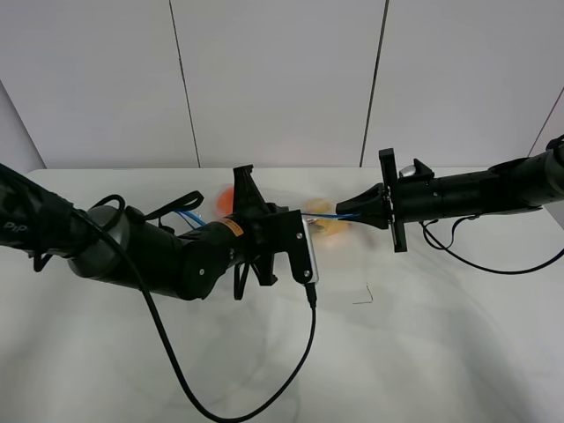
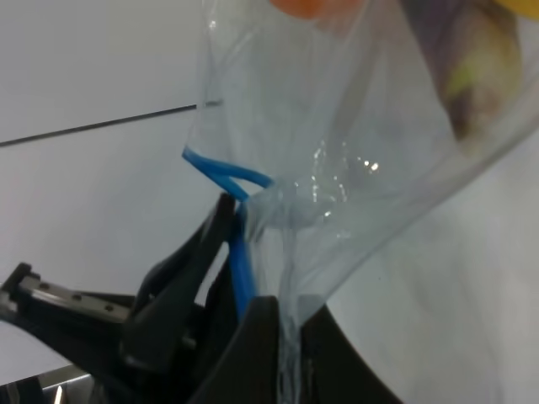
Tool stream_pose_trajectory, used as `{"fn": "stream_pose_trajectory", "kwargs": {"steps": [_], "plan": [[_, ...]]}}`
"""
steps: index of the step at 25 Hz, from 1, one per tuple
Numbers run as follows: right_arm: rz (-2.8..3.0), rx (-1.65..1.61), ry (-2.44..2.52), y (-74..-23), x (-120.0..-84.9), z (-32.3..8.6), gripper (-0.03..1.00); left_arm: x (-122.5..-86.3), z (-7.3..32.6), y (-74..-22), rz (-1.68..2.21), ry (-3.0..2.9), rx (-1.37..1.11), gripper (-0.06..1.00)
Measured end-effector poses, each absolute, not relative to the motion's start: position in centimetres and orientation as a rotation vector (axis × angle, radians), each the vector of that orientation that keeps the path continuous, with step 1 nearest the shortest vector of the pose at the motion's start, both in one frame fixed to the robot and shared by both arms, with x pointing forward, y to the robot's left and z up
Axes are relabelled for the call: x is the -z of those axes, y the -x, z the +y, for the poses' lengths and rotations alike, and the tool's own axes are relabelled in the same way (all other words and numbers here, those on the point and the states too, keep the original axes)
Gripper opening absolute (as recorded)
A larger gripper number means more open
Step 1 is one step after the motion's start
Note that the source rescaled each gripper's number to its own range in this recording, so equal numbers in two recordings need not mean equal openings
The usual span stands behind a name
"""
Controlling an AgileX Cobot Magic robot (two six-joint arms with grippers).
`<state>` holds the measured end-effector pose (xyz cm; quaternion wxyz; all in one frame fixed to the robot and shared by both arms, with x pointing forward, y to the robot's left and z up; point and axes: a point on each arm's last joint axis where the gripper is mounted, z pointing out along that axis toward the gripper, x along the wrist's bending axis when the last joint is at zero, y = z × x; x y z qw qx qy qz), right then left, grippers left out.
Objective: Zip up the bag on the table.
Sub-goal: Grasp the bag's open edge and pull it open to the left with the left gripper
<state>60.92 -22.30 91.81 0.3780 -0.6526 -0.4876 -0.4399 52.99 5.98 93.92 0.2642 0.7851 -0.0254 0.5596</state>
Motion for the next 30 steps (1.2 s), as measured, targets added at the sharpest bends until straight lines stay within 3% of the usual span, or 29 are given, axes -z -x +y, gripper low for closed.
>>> {"fn": "stream_pose_trajectory", "kwargs": {"steps": [14, 30], "plan": [[-1.257, 1.115, 1.663, -60.8, -91.8, -22.3, 0.0, -92.5, 13.6, -54.7, 0.122, -2.247, -1.596, 0.0], [-1.256, 1.114, 1.656, -60.8, -91.8, -22.2, 0.0, -92.6, 19.7, -57.4, 0.268, -2.295, -1.698, 0.0]]}}
